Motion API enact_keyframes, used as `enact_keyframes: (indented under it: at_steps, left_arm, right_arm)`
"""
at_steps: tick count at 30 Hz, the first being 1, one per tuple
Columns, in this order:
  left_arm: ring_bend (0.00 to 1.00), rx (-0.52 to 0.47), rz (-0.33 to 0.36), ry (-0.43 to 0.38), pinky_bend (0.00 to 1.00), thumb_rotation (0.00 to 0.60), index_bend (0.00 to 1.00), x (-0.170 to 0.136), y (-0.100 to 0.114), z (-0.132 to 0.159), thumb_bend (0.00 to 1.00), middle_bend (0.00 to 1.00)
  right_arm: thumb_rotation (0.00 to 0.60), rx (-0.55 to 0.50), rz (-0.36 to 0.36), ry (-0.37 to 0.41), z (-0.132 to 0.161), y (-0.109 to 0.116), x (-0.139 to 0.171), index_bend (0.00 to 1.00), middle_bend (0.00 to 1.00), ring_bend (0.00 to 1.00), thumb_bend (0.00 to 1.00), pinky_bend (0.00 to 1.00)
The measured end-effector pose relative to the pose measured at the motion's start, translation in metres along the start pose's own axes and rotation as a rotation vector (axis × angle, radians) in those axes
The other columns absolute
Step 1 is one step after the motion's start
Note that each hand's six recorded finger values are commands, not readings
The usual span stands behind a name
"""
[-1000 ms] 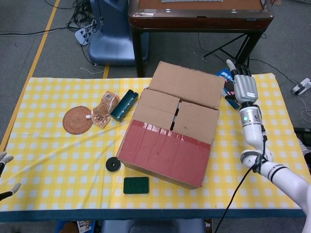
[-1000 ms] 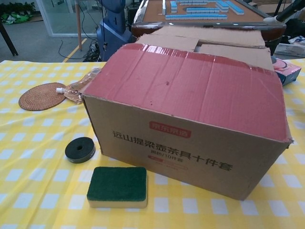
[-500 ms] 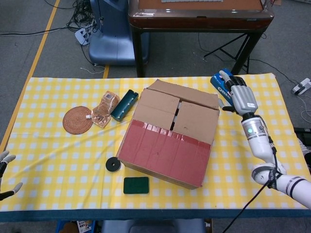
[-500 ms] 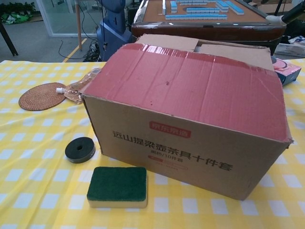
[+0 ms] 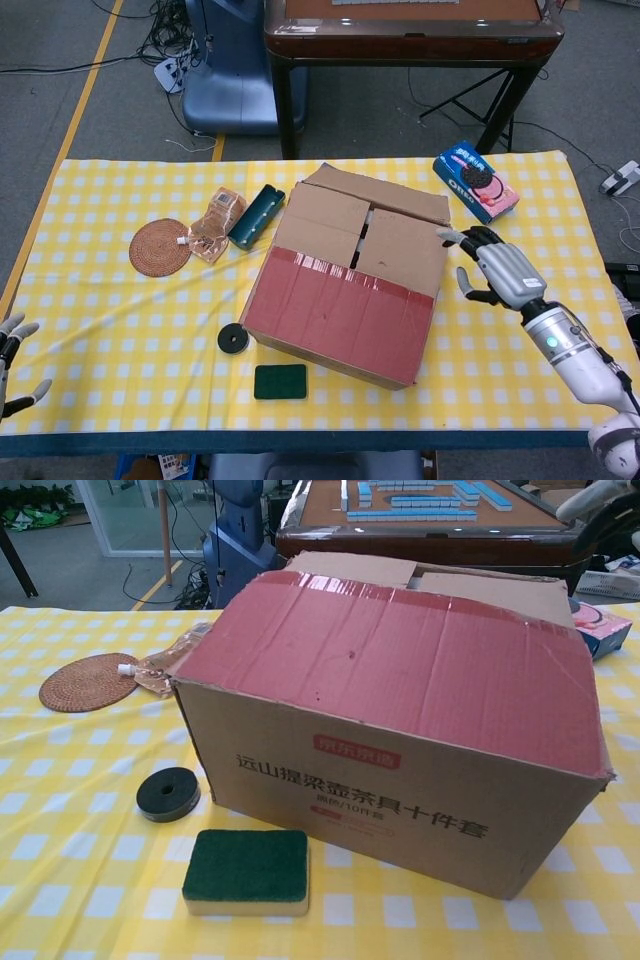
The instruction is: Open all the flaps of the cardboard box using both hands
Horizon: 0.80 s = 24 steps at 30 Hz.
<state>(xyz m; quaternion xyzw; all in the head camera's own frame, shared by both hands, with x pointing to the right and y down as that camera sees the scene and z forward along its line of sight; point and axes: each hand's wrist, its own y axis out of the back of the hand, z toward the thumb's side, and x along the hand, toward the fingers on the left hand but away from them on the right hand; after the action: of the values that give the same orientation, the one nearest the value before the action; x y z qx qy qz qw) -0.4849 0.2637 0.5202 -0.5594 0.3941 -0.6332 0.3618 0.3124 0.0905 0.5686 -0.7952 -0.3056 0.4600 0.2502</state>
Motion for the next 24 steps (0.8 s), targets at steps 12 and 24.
enact_keyframes:
  at_steps: [12, 24]
  left_arm:
    - [0.07, -0.002, 0.002, 0.016, 0.0, 0.6, 0.28, -0.009, 0.002, -0.005, 0.13, 0.14]
    - [0.07, -0.001, -0.006, 0.023, 0.0, 0.6, 0.28, -0.011, -0.001, -0.009, 0.13, 0.14]
  right_arm:
    - [0.6, 0.004, 0.1, 0.079, 0.02, -0.029, 0.003, 0.31, 0.26, 0.16, 1.0, 0.08]
    - [0.6, 0.122, 0.093, 0.095, 0.022, -0.037, -0.009, 0.32, 0.26, 0.16, 1.0, 0.08]
